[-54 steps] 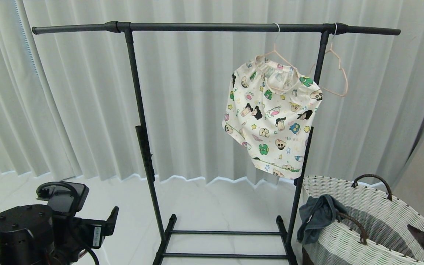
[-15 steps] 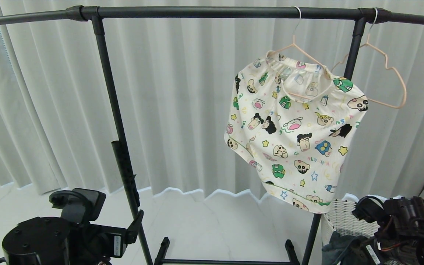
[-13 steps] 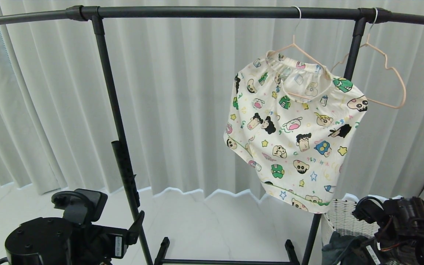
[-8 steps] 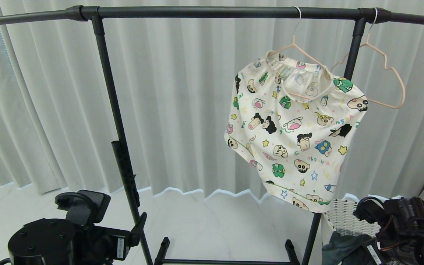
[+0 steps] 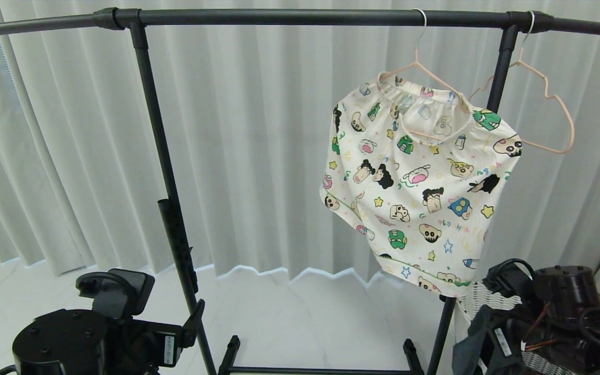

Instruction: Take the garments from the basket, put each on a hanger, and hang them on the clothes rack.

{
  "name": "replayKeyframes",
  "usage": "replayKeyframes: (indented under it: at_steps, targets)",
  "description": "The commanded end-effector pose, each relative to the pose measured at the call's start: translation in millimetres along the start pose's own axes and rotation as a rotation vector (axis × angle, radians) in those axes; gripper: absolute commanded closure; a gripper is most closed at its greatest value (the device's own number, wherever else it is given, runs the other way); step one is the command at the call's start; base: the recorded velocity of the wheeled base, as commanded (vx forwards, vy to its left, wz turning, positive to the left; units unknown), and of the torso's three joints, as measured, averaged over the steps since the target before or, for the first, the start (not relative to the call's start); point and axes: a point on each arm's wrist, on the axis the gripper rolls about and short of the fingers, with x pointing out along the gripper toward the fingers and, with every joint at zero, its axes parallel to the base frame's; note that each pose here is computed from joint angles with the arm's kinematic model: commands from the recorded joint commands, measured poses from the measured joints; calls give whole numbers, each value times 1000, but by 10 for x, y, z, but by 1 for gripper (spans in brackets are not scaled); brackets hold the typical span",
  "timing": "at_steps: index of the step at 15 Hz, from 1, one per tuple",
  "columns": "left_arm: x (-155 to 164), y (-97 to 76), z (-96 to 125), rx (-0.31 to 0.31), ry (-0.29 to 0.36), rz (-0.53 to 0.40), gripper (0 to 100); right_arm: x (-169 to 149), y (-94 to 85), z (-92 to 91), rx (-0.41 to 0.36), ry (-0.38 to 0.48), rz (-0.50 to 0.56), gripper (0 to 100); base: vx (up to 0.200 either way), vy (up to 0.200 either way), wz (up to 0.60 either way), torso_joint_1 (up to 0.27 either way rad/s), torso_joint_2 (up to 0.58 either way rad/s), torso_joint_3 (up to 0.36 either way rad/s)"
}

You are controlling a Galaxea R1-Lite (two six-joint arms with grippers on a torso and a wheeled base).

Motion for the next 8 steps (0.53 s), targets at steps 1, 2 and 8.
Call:
replayKeyframes:
  at_steps: [1, 2, 8]
  targets:
    - [1, 0, -1, 2, 1, 9, 0, -298, 225, 281, -17, -188, 95, 100, 0, 0, 0, 0, 0, 0]
    - [1, 1, 0, 0, 0, 11, 0, -354, 305, 358, -29, -231, 128, 100, -200, 0, 0, 7, 2, 2]
    - [-37, -118, 60, 11, -39, -83, 0, -537, 571, 768, -46, -409, 230, 100, -100, 0, 0, 6, 2, 1]
